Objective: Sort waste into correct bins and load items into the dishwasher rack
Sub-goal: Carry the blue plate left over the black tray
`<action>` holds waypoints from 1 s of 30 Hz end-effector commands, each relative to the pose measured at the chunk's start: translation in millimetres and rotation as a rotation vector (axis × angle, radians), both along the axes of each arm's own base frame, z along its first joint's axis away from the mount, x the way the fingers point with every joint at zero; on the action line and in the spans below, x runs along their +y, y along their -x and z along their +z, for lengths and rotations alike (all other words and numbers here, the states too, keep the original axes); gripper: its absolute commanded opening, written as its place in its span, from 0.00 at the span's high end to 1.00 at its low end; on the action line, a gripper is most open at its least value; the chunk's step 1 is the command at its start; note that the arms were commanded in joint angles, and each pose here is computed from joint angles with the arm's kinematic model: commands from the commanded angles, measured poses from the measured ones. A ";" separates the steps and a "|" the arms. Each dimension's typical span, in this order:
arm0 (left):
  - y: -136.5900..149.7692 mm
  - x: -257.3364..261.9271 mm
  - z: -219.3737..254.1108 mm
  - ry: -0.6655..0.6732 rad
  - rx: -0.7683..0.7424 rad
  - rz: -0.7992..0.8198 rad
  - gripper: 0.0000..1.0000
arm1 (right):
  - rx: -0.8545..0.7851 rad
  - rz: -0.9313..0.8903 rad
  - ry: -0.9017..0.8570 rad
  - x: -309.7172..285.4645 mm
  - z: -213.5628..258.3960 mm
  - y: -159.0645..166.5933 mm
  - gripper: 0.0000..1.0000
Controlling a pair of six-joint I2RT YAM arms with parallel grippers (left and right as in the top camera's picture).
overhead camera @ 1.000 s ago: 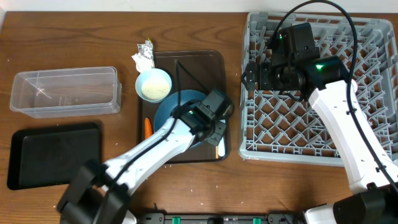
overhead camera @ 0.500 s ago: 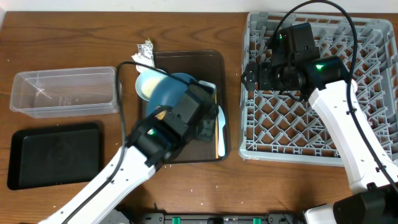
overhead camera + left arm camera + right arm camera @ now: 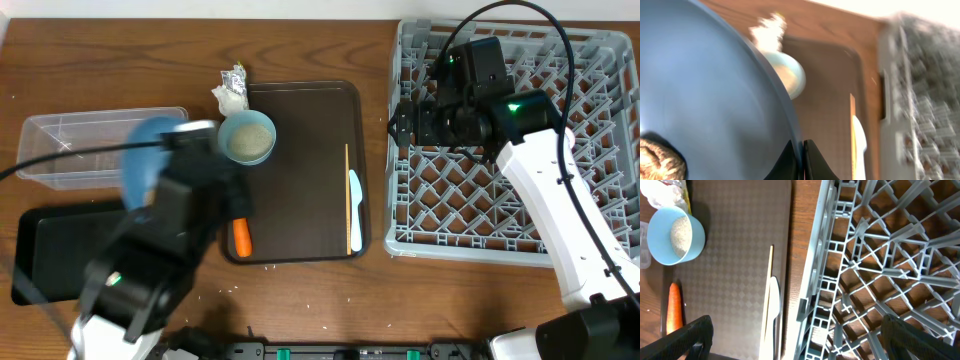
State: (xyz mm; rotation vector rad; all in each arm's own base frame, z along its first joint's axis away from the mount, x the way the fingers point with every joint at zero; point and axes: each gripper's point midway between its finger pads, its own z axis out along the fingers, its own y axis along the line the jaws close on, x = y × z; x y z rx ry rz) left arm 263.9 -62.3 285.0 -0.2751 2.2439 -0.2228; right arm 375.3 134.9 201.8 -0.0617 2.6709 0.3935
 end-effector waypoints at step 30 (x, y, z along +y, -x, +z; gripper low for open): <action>-59.0 155.7 -11.1 0.210 -0.034 0.184 0.94 | 0.009 -0.011 -0.002 -2.2 -1.1 1.2 0.01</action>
